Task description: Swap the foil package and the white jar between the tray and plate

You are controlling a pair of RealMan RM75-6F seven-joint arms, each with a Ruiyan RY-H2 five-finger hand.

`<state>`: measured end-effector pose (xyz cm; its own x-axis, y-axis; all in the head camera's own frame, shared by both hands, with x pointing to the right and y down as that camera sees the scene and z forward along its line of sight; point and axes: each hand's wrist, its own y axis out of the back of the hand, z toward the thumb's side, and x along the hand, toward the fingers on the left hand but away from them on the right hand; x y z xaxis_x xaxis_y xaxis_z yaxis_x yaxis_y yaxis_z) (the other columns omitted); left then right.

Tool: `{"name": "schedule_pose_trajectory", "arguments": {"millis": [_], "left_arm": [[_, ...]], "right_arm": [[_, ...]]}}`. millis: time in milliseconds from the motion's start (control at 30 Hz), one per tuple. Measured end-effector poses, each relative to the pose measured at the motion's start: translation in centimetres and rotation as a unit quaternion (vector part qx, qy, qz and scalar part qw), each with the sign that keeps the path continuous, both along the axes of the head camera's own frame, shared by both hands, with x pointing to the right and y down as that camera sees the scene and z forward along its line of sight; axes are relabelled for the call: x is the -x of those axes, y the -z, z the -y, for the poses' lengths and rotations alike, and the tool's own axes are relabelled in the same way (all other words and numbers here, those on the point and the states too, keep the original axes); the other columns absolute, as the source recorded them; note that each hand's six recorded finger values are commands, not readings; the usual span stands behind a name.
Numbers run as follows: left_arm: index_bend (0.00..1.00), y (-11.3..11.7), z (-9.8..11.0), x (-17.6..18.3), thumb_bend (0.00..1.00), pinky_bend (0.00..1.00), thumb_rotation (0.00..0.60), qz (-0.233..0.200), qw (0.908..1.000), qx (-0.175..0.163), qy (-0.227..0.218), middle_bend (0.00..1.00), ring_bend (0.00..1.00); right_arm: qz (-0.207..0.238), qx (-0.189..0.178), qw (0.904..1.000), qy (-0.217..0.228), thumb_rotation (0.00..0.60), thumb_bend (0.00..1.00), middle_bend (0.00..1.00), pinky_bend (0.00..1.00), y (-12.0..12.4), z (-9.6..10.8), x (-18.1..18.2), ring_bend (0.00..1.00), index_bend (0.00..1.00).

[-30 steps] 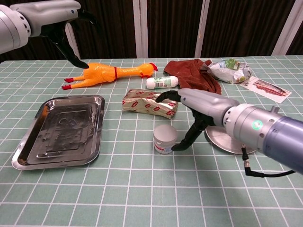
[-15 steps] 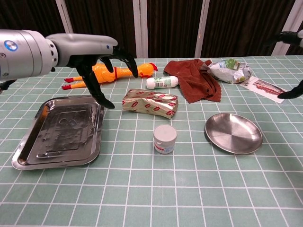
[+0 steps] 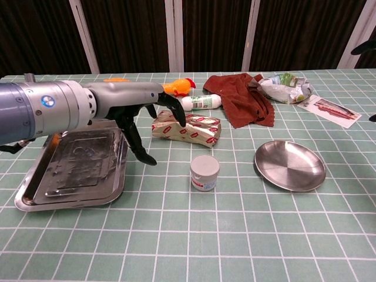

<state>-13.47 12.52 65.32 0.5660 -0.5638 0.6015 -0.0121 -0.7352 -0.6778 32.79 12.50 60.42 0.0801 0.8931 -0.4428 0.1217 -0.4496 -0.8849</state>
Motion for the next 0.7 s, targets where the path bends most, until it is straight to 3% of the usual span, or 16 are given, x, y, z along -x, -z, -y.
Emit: {"name": "schedule_pose_trajectory", "arguments": {"millis": [333, 700], "left_arm": [[0.27, -1.5, -1.4, -1.8, 0.01, 0.18, 0.6, -0.025, 0.9996, 0.01, -0.012, 0.17, 0.07], [0.27, -2.8, -3.2, -4.6, 0.04, 0.19, 0.6, -0.041, 0.9983, -0.008, -0.041, 0.2, 0.07]], "right_arm": [[-0.003, -0.004, 1.0, -0.008, 0.6, 0.11, 0.07, 0.0, 0.3, 0.2, -0.6, 0.0, 0.13], [-0.008, -0.005, 0.9998, -0.019, 0.6, 0.11, 0.07, 0.0, 0.3, 0.2, -1.6, 0.0, 0.13]]}}
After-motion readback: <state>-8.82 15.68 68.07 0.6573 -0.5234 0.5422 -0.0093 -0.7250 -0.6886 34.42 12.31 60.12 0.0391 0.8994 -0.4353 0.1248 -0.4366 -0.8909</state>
